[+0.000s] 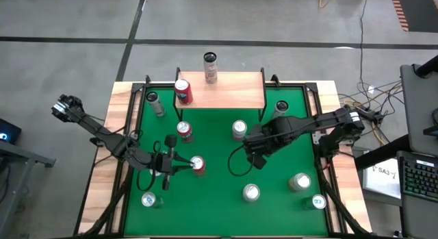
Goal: Place canned beverage on shelf
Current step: Put the bottom right white orange soda can on the shelf
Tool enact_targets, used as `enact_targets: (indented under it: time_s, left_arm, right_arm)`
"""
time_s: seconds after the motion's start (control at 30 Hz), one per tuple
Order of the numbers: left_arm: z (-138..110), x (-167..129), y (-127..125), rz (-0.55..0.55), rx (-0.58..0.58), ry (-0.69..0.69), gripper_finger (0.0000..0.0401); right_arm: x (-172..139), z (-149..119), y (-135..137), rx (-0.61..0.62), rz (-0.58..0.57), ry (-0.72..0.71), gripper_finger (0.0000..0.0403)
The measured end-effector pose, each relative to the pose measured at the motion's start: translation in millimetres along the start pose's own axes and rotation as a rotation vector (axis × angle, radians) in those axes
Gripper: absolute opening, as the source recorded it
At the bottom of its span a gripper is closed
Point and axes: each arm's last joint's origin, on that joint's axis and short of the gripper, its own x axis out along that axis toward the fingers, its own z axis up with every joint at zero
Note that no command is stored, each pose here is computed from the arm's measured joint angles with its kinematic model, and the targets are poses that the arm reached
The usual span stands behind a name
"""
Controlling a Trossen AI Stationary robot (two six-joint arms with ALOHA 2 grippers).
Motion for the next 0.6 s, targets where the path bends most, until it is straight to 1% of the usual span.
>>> enact_targets:
  time_s: [0.13, 0.3, 0.5, 0.6]
  left_arm:
    - [6.0, -0.8, 3.1, 0.027, 0.020, -0.011, 0.0036]
    - [8.7, -0.3, 7.5, 0.071, 0.055, -0.006, 0.0036]
    - [8.5, 2.1, 13.6, 0.098, 0.052, 0.002, 0.0036]
    - [8.0, 3.0, 15.8, 0.108, 0.050, 0.006, 0.0036]
  right_arm:
    - [-6.7, 0.5, -8.6, 0.009, 0.018, -0.007, 0.0009]
    - [-16.3, -5.4, -15.3, 0.002, 0.044, -0.026, 0.0009]
    - [-22.8, -15.9, -19.8, 0.021, 0.065, -0.034, 0.0009]
    - [-21.6, -22.4, -21.5, 0.046, 0.069, -0.016, 0.0009]
